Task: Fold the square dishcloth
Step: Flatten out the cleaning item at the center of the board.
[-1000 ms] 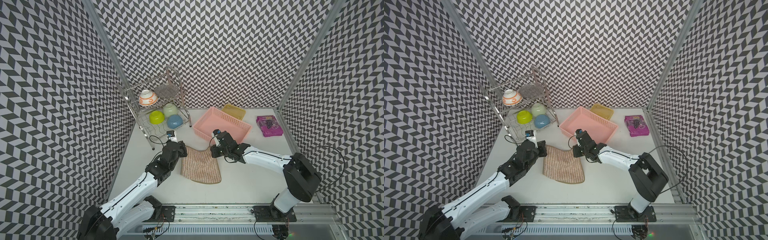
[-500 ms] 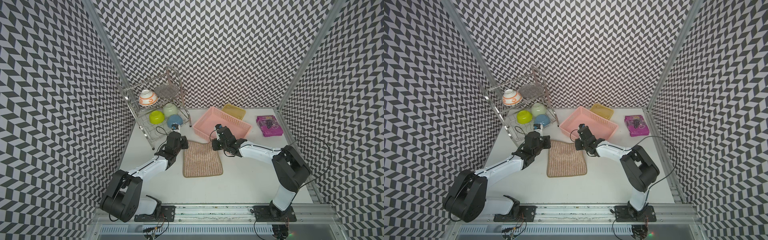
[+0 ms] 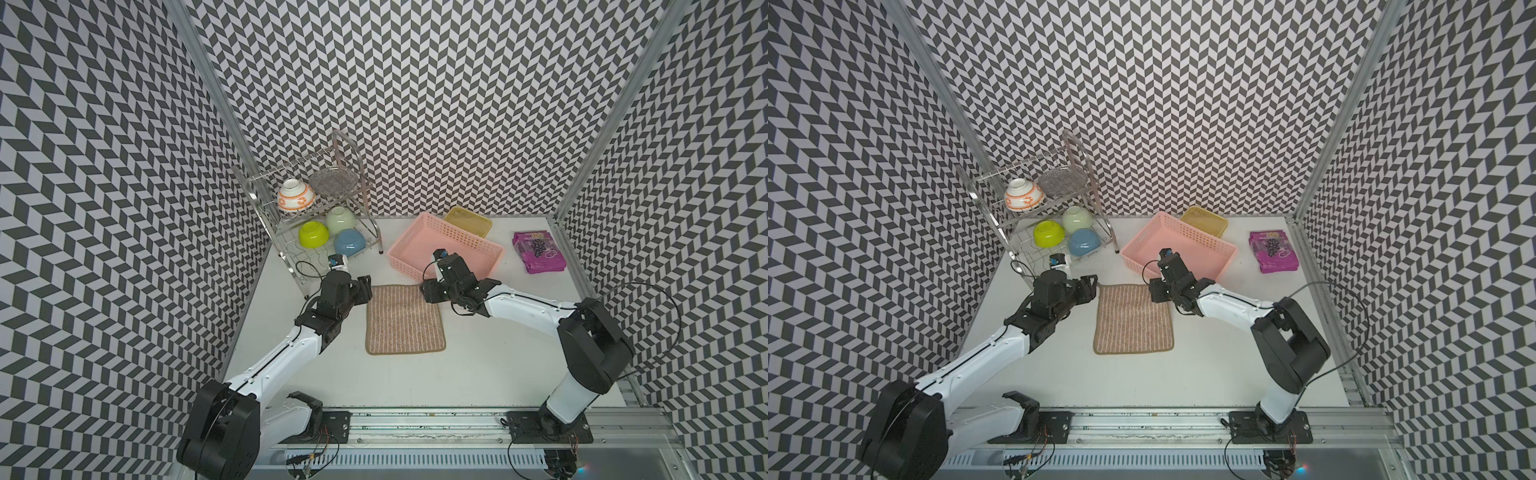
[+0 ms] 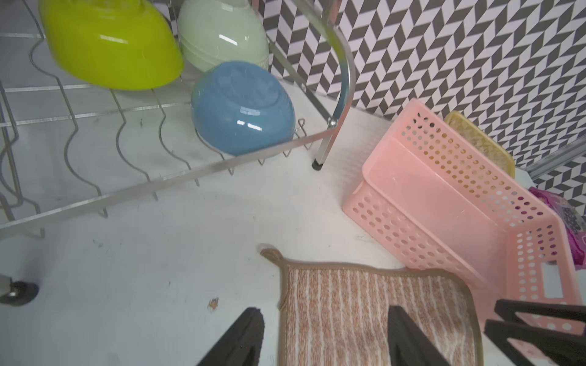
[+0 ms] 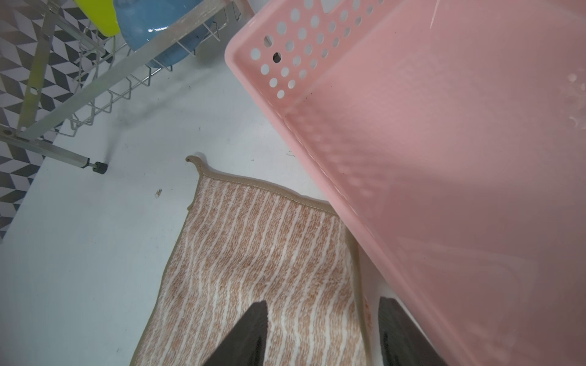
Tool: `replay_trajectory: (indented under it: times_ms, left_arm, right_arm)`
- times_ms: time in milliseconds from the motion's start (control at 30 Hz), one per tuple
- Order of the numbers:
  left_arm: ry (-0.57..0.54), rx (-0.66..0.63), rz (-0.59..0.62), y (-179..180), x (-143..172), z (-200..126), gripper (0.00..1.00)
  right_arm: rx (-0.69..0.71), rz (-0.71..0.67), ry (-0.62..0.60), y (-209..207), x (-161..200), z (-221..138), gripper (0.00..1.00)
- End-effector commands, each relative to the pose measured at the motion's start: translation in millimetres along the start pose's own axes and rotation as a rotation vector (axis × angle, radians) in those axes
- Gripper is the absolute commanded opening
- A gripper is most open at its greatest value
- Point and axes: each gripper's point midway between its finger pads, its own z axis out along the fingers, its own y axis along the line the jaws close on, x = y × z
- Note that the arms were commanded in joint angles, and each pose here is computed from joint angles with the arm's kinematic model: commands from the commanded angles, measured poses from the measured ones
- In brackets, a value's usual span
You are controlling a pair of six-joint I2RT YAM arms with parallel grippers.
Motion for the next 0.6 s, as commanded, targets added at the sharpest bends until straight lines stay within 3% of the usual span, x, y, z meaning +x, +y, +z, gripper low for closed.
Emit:
replay_trajectory:
  times_ms: [0, 233, 367, 567]
  left_arm:
    - [0.148, -0.004, -0.067, 12.3, 46.5, -6.0, 0.65]
    - [0.272, 0.058, -0.120, 6.8, 103.8, -18.9, 0.64]
    - [0.329, 0.060, -0.106, 4.6, 131.8, -20.7, 0.58]
    - [0.338, 0.052, -0.092, 3.6, 138.2, -23.2, 0.54]
  right_arm:
    - [0.004, 0.007, -0.029, 1.3, 0.6, -18.6, 0.59]
    - [-0.024, -0.019, 0.045, 8.7, 52.6, -33.2, 0.55]
    - [-0.067, -0.032, 0.109, 15.7, 89.4, -32.7, 0.52]
    - [-0.079, -0.047, 0.211, 18.2, 134.5, -24.3, 0.38]
